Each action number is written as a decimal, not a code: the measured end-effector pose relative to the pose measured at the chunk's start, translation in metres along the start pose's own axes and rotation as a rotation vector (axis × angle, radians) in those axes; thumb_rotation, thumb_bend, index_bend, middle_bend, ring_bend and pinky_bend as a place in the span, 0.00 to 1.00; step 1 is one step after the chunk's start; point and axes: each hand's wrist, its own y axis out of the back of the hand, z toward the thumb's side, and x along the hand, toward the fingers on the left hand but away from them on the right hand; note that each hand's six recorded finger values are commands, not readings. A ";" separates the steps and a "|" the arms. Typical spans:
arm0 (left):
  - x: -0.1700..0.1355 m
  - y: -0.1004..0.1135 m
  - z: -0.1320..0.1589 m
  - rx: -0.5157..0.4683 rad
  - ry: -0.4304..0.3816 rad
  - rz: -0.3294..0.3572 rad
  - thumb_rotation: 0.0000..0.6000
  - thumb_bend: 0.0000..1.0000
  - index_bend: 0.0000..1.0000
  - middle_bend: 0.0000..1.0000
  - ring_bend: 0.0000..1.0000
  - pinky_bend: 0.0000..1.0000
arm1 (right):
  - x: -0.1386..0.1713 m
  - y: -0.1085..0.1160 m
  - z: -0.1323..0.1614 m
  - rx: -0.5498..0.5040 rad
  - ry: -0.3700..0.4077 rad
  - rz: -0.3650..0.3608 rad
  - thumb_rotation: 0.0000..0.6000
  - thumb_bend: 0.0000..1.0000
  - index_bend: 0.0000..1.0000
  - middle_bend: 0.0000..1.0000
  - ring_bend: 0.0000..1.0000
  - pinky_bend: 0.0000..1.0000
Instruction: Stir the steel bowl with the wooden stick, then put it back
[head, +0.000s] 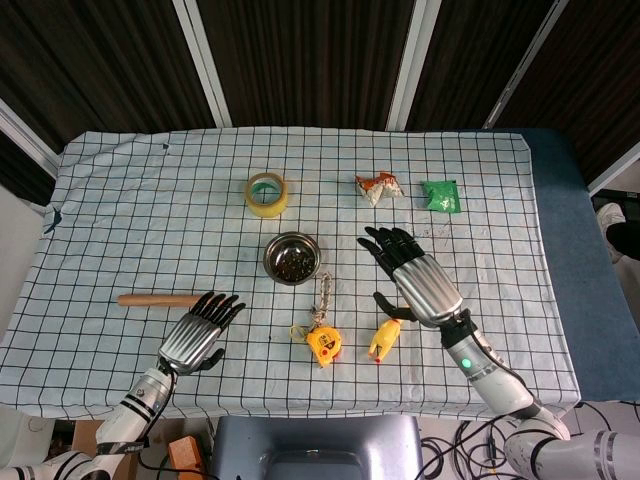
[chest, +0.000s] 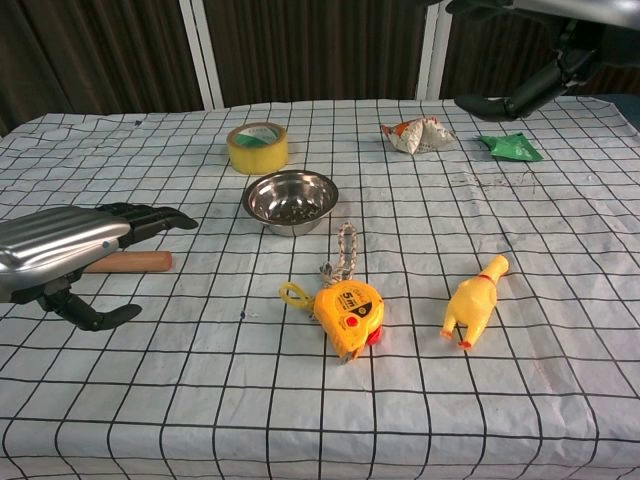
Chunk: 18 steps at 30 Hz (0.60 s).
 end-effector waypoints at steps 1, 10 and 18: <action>0.000 0.000 0.001 -0.002 -0.001 0.003 1.00 0.37 0.00 0.01 0.00 0.00 | 0.001 0.001 -0.001 0.000 -0.002 -0.001 1.00 0.33 0.00 0.00 0.00 0.08; 0.003 0.000 -0.002 0.058 0.035 0.005 1.00 0.39 0.00 0.00 0.00 0.00 | 0.020 0.021 -0.018 0.005 -0.023 -0.012 1.00 0.33 0.00 0.00 0.00 0.08; 0.011 -0.003 -0.025 0.161 0.114 0.028 1.00 0.43 0.00 0.05 0.00 0.00 | 0.061 0.041 -0.055 0.047 -0.068 -0.002 1.00 0.34 0.00 0.00 0.00 0.08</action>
